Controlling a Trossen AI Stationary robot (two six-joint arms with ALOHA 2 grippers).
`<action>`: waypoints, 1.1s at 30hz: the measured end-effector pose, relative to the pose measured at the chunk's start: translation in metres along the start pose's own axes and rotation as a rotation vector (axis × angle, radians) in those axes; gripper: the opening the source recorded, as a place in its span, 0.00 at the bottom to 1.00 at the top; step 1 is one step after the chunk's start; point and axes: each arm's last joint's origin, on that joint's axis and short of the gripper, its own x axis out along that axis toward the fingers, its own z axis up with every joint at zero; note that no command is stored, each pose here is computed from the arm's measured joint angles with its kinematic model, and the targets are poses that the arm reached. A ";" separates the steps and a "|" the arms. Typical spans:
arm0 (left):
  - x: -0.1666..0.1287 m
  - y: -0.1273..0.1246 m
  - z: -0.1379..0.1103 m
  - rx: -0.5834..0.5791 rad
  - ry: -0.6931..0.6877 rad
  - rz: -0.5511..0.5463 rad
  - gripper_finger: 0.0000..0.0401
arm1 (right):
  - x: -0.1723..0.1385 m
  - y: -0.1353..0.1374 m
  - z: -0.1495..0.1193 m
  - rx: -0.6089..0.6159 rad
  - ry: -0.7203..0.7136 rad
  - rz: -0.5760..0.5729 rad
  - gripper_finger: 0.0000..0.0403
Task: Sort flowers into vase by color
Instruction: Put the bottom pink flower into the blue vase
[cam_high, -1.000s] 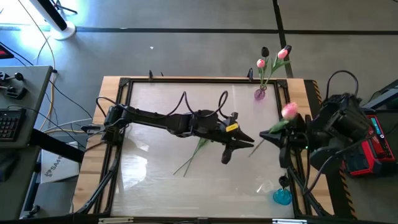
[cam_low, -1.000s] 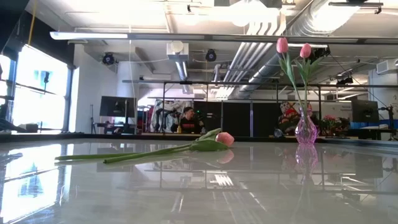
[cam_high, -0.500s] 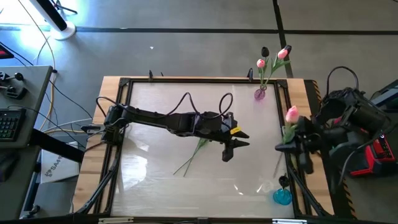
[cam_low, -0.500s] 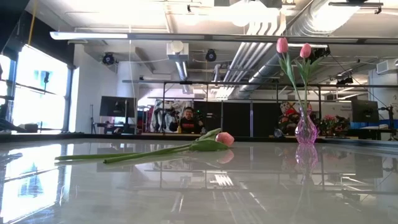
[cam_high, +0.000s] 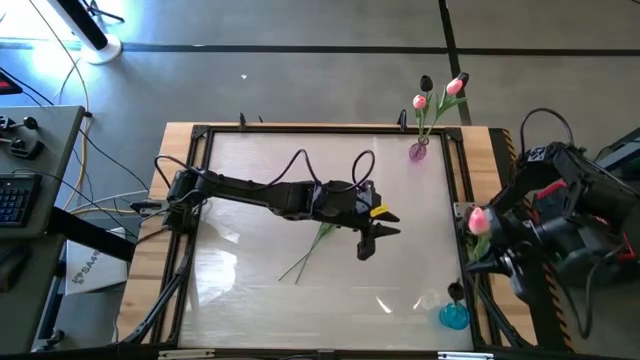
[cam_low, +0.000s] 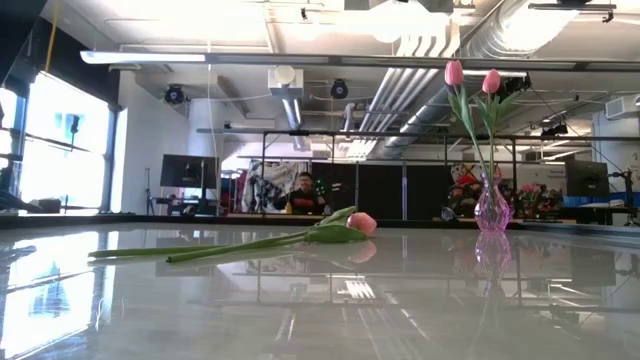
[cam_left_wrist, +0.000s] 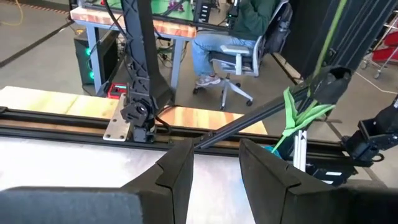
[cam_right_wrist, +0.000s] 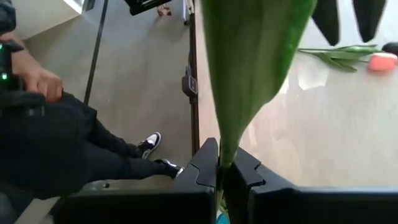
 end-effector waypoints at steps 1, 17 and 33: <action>0.000 0.000 0.000 0.000 0.000 0.003 0.29 | 0.000 0.002 -0.002 -0.011 0.000 0.002 0.00; 0.000 0.000 0.000 -0.001 0.000 0.005 0.29 | 0.037 0.045 -0.030 -0.108 -0.001 -0.090 0.00; 0.000 -0.002 0.000 -0.027 0.006 -0.071 0.29 | 0.092 0.085 -0.066 -0.067 -0.029 -0.229 0.00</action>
